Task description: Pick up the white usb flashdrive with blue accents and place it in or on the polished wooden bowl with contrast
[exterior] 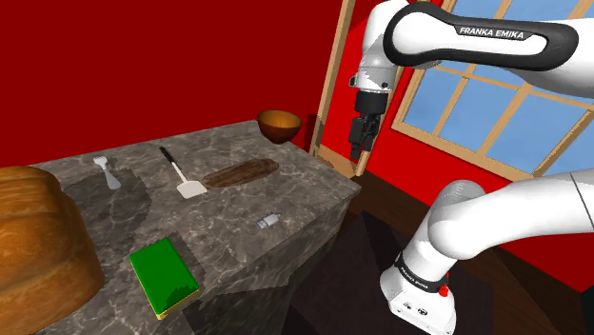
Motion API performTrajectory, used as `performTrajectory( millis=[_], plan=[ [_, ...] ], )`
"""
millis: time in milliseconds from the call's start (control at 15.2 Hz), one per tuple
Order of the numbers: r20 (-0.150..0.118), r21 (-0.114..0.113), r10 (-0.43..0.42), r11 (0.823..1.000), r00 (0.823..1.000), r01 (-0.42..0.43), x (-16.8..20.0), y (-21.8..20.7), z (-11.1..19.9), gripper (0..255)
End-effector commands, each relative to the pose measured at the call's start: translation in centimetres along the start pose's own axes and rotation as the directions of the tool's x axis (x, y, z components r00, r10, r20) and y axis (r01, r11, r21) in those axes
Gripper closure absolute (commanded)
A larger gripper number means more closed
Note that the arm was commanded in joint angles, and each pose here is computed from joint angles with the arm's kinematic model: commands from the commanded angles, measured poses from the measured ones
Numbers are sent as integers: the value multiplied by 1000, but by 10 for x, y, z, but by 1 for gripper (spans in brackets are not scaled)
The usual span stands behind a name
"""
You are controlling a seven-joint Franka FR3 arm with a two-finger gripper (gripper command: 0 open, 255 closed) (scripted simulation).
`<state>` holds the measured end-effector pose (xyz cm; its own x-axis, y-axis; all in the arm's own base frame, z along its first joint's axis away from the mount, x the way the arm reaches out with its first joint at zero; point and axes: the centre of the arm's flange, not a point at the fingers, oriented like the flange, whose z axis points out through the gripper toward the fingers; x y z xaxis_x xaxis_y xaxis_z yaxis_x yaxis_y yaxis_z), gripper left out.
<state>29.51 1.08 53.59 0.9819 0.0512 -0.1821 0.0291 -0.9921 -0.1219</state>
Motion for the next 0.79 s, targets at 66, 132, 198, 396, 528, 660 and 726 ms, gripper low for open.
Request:
performTrajectory(
  millis=[66,132,198,396,528,660,726],
  plan=[
    [-9,-7,-3,1000,1000,3,4,-11,6,0],
    [-19,-14,-6,1000,1000,5,9,-23,12,0],
    [-28,-20,-9,1000,1000,8,13,-34,18,0],
    [-56,-41,-18,999,998,16,26,-68,36,0],
    [-74,-55,-24,998,997,20,35,-90,48,0],
    [-92,-69,-31,997,995,25,44,-112,60,0],
    [-101,-76,-35,997,994,27,49,-124,66,0]
  ],
)
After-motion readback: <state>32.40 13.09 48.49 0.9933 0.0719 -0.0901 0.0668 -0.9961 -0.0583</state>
